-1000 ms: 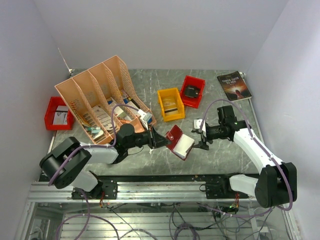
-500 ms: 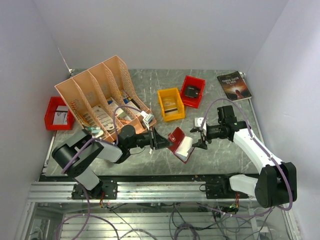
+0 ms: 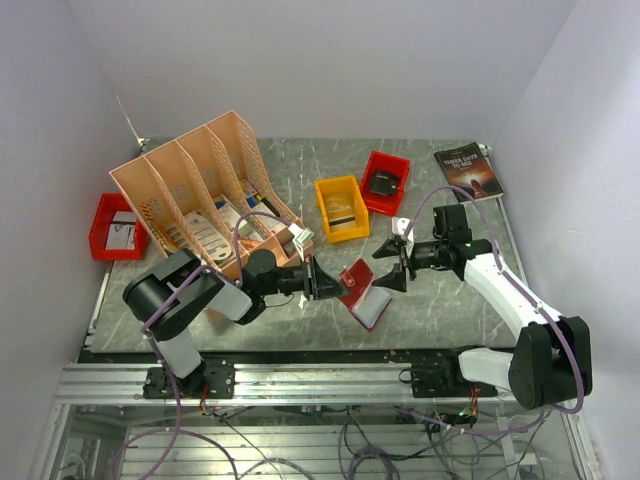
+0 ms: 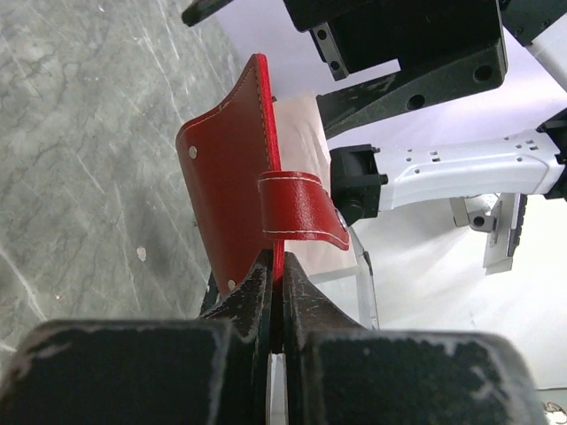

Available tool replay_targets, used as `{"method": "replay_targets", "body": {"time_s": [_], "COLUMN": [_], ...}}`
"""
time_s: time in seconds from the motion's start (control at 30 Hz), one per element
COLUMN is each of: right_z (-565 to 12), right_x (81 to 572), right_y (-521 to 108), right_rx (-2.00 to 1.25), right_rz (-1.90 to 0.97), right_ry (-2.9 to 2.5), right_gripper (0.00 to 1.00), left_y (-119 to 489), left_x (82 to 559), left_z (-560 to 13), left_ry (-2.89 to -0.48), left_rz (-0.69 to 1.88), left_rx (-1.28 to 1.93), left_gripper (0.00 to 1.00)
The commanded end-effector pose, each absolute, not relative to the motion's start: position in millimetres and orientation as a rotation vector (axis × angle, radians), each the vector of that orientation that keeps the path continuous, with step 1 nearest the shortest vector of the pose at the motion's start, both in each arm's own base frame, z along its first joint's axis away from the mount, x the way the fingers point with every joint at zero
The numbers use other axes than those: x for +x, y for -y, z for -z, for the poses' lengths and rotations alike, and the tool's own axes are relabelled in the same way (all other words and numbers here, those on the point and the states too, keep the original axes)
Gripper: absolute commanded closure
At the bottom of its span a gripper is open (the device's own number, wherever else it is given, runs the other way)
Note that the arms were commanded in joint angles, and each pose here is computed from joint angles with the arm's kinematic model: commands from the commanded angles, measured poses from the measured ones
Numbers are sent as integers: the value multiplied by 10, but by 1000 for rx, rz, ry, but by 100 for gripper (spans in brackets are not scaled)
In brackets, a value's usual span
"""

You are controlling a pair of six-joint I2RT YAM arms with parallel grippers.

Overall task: Put the credit cards into the card holder
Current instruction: Open the card holder at the center of the board.

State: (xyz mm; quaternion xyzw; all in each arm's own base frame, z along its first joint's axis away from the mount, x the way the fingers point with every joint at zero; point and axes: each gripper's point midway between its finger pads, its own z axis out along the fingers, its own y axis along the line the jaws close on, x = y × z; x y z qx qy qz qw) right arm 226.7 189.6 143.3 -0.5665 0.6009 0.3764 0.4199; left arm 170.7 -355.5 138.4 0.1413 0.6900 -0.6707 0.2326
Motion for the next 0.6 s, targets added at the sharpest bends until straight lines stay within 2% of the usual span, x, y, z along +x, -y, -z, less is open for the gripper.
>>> {"method": "replay_targets", "body": {"time_s": [0.0,0.17,0.23,0.43,0.57], "right_z": [-1416,-1382,-1373,-1419,-1493], "right_x": [2290,2221,2182,1993,1939], "right_y": [-1977,-2050,-2069,-2108,-2130], "right_rx": [-1370,-1376,-1392,-1435,-1439], "right_rz": [-1007,-1099,-1125,-1237,-1281], "right_ry": [-1546,-1559,-1551,-1488,-1450], "right_gripper": [28,28,31,44,57], "left_y": [3608,3636,3645,3676,3705], "left_x": [1665,1603,1584,1654,1750], "left_z": [-1707,-1685,-1669,-1487,-1500], "left_ry": [-1715,-1723,-1734,-1853,-1893], "left_rz": [1924,1944,1939,1800,1711], "left_rx": [514,589,625,718,762], "left_gripper": [93,93,93,93,93]}}
